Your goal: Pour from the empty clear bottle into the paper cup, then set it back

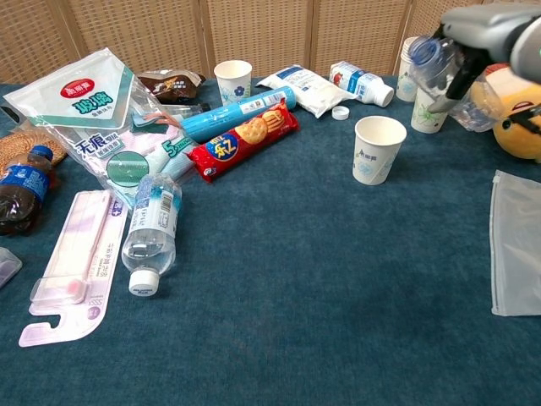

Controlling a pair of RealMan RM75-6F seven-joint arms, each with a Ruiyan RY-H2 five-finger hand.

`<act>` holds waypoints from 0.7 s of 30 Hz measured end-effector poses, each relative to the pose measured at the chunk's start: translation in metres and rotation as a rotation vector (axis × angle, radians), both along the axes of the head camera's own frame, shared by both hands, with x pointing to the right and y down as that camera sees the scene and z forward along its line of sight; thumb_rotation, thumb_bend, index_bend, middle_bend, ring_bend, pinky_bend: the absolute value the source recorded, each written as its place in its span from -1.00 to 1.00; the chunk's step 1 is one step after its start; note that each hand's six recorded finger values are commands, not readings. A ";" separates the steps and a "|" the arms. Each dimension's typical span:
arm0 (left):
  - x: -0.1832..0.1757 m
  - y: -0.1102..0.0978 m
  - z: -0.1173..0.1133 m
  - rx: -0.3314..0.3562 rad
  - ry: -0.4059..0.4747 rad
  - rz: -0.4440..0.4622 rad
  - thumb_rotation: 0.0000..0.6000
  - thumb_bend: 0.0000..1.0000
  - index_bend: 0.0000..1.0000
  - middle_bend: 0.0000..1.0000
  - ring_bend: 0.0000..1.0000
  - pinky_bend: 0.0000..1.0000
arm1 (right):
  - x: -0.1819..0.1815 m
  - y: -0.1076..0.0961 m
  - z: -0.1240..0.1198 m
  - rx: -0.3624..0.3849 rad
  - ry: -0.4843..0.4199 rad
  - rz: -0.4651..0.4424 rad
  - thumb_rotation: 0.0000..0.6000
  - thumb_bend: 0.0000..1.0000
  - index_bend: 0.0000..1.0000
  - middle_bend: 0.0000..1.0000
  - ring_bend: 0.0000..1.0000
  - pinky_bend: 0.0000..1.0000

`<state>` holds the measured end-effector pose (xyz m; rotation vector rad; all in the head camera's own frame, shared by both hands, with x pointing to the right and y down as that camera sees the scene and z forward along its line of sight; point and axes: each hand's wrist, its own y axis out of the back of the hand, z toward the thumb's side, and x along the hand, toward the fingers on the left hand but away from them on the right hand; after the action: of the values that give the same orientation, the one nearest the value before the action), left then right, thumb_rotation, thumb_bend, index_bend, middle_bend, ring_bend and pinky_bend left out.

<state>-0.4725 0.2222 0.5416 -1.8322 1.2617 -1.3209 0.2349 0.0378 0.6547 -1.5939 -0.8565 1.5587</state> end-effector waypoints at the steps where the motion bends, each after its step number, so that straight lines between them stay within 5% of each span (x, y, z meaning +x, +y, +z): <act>1: 0.000 0.000 0.000 -0.001 0.000 0.000 0.12 -0.02 -0.70 -0.66 -0.83 -0.91 | 0.004 0.000 -0.004 -0.006 -0.023 0.013 1.00 -0.53 0.16 0.16 0.02 -0.41; 12: 0.010 -0.001 0.001 -0.008 -0.002 0.015 0.11 -0.02 -0.70 -0.66 -0.83 -0.91 | 0.039 0.014 -0.037 -0.093 -0.264 0.147 1.00 -0.53 0.17 0.16 0.02 -0.41; 21: 0.013 -0.002 0.002 -0.016 -0.009 0.017 0.11 -0.02 -0.70 -0.66 -0.83 -0.91 | 0.033 0.041 -0.046 -0.164 -0.404 0.156 1.00 -0.54 0.16 0.16 0.02 -0.41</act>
<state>-0.4599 0.2199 0.5440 -1.8418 1.2319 -1.3318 0.2683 0.0787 0.6089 -2.0467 -1.1131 1.4639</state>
